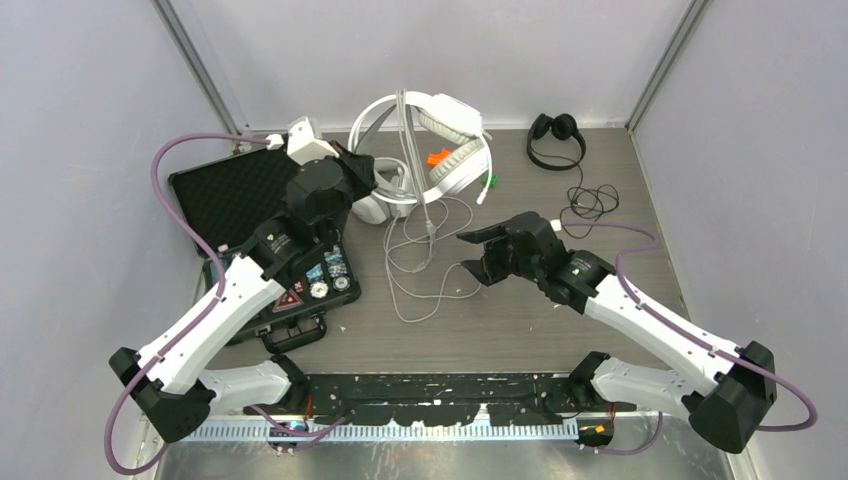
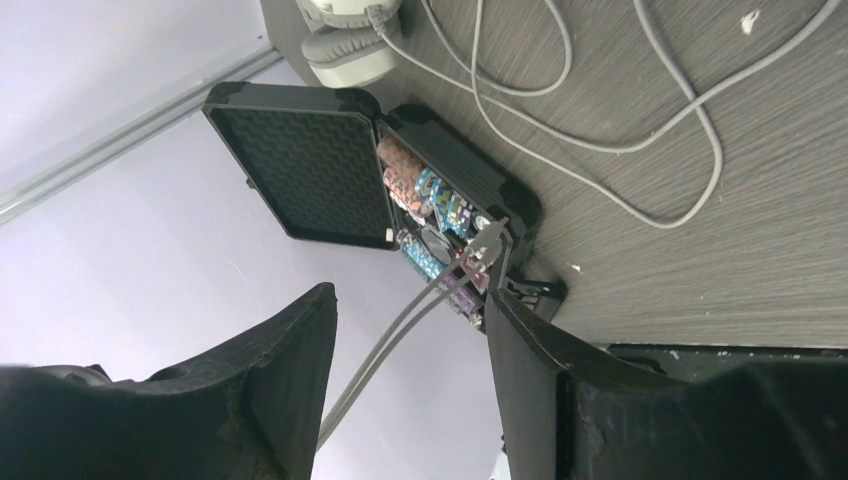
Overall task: Wrap the headphones
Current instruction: Wrap the headphones cable around the headphones.
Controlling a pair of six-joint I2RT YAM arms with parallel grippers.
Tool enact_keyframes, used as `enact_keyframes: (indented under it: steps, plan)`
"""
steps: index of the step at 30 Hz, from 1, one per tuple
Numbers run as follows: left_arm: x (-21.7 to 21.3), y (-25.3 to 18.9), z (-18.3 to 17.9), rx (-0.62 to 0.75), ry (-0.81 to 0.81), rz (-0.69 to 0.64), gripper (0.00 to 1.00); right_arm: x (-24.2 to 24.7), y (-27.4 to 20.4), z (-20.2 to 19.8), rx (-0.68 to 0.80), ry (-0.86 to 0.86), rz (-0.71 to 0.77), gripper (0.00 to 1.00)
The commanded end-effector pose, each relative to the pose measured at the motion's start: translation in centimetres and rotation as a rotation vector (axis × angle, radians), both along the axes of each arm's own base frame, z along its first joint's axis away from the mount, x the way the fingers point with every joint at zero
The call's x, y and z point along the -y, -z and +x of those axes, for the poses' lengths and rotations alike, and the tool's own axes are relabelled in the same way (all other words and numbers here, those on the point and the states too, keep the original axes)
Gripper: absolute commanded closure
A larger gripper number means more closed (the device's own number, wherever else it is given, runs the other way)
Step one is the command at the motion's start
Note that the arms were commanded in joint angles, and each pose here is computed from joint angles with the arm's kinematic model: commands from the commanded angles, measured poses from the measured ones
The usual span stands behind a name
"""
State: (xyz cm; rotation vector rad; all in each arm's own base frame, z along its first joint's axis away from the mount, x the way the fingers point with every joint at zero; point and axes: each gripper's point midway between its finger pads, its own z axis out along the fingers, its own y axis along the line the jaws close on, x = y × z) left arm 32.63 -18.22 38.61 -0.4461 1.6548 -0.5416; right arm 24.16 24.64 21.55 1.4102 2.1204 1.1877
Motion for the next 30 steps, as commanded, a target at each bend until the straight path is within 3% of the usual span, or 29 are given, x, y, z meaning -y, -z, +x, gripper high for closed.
enact_keyframes:
  steps: [1, 6, 12, 14, 18, 20, 23, 30]
  plan:
    - [-0.1, -5.9, -0.6, 0.157, 0.009, -0.196, 1.00, -1.9, -2.4, 0.5, -0.025, -0.006, 0.133, 0.38]
    - [0.2, -5.7, -0.4, 0.157, 0.012, -0.191, 1.00, -3.5, -1.6, 0.0, -0.090, -0.042, 0.213, 0.39]
    - [0.7, -5.6, -0.1, 0.156, 0.025, -0.200, 1.00, -4.1, -0.5, 0.1, -0.124, -0.044, 0.211, 0.42]
    - [0.9, -5.7, -0.3, 0.151, 0.036, -0.223, 1.00, -4.3, 0.4, 0.6, -0.129, -0.025, 0.225, 0.51]
    - [1.1, -6.0, -1.0, 0.131, 0.066, -0.258, 1.00, -4.2, 0.6, 2.7, -0.034, 0.013, 0.237, 0.90]
    - [1.1, -5.7, -1.4, 0.091, 0.074, -0.246, 1.00, -3.3, 0.2, 3.8, 0.038, 0.045, 0.192, 0.99]
    - [1.4, -5.0, -2.4, 0.030, 0.120, -0.226, 1.00, -1.6, -0.5, 5.1, 0.124, 0.072, 0.132, 1.00]
    - [4.7, -4.1, -6.0, -0.010, 0.403, -0.209, 1.00, 1.0, -2.5, 7.4, 0.314, 0.099, 0.095, 1.00]
